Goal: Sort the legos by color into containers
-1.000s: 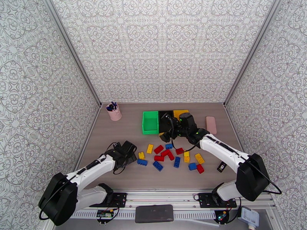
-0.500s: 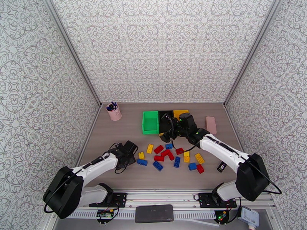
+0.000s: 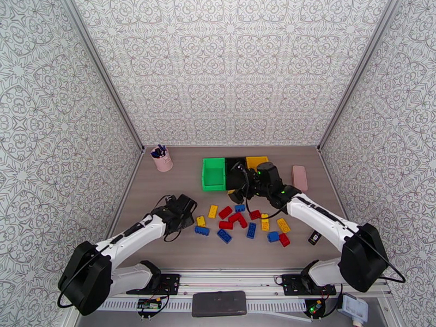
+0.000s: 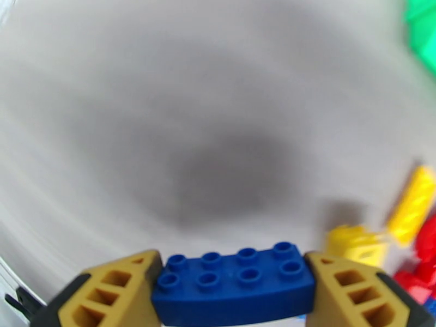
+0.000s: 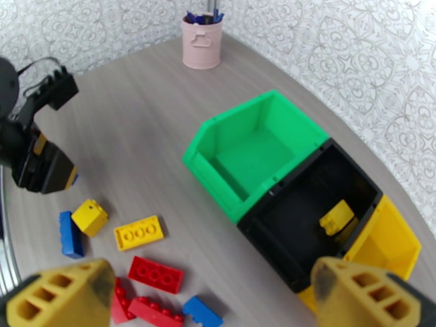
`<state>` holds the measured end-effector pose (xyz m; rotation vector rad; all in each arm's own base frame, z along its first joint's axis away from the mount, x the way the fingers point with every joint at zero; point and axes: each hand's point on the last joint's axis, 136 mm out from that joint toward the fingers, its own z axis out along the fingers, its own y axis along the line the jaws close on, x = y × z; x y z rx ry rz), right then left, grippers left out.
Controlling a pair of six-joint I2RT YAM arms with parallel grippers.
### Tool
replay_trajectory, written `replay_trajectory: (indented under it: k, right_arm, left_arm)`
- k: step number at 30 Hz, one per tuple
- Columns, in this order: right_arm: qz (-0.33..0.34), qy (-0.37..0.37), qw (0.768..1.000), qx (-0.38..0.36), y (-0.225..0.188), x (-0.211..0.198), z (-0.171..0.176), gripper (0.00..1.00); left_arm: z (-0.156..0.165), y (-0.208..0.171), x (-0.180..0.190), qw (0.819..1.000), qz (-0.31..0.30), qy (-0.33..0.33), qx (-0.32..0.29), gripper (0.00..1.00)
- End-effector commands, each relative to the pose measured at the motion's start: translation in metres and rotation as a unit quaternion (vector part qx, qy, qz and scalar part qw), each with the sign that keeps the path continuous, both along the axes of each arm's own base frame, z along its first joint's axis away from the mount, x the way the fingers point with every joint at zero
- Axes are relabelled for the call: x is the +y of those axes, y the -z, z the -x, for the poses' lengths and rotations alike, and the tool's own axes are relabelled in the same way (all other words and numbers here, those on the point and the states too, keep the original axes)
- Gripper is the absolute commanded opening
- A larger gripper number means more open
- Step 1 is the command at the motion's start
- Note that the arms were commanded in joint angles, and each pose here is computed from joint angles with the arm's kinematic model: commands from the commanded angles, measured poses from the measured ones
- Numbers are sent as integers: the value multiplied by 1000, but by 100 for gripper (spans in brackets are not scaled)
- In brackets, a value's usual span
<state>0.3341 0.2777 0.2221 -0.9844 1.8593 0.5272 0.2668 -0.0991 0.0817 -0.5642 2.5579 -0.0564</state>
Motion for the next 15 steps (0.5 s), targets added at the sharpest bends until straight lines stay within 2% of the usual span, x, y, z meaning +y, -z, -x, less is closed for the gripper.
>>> replay_trajectory:
  k: [1,7,15]
  right_arm:
    - [-25,-2,1000,-12,-14,1,7,99]
    - [-32,1,999,-13,-16,0,9,100]
    - [-23,15,999,-17,-13,-6,8,100]
  left_arm:
    - [-51,-39,-25,996,-5,34,-86,61]
    - [-123,-76,-74,986,6,74,-147,62]
    - [-195,-85,-105,980,-3,95,-174,62]
